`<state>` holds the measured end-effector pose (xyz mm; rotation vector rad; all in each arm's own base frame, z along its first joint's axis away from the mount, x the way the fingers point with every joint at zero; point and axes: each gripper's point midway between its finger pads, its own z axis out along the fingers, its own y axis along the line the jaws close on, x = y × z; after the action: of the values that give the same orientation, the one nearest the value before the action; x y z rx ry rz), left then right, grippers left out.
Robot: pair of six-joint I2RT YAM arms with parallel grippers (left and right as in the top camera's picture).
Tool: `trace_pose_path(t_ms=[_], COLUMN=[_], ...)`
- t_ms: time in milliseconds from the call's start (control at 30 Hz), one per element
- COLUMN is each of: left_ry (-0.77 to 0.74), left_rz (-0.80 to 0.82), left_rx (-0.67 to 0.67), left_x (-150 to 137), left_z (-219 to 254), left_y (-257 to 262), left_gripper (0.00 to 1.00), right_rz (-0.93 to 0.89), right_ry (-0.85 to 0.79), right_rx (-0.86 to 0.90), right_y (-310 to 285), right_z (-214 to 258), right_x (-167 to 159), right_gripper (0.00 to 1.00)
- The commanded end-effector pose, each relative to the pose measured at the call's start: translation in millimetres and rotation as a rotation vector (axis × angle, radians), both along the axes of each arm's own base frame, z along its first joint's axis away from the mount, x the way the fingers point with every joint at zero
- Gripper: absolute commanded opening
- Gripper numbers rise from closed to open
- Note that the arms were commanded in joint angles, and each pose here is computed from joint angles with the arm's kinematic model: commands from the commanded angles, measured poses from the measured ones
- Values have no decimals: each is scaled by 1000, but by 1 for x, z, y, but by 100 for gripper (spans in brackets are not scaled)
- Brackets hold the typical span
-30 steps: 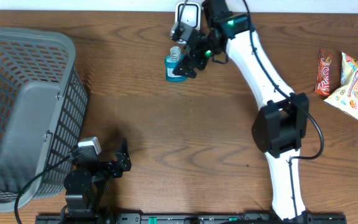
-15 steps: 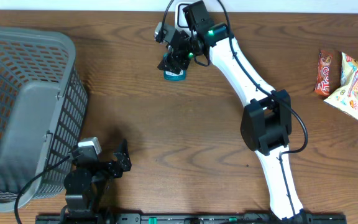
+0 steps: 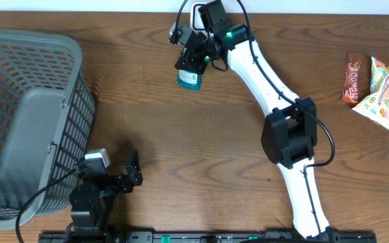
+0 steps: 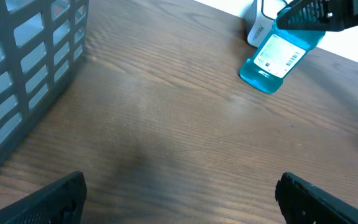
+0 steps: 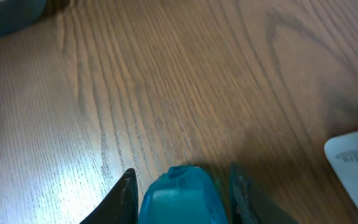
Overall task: Scan the item barcode
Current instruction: 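Hold the bottle label in front of the scanner window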
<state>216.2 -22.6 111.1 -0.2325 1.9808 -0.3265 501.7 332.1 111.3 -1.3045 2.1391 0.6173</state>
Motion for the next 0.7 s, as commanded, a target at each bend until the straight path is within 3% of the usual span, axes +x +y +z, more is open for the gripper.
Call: trace_pose_path(t_ms=[0, 133, 200, 533, 667], left_ry=[28, 28, 28, 28, 28], left_rz=[-19, -19, -19, -19, -19], left_rx=[7, 7, 7, 7, 7], left_x=[-2, -2, -2, -2, -2], left_z=[-10, -10, -10, -10, -10], left_y=[-3, -3, -3, -3, -3], left_gripper=[98, 98, 98, 98, 98], right_rz=[-138, -382, -499, -403, -233], right_ry=[100, 164, 240, 612, 667], right_rx=[-19, -31, -44, -33, -2], right_y=[-15, -50, -68, -76, -70], right_z=[4, 46, 65, 86, 95], right_x=[-3, -3, -19, -108, -137], right_gripper=[1, 1, 1, 1, 1])
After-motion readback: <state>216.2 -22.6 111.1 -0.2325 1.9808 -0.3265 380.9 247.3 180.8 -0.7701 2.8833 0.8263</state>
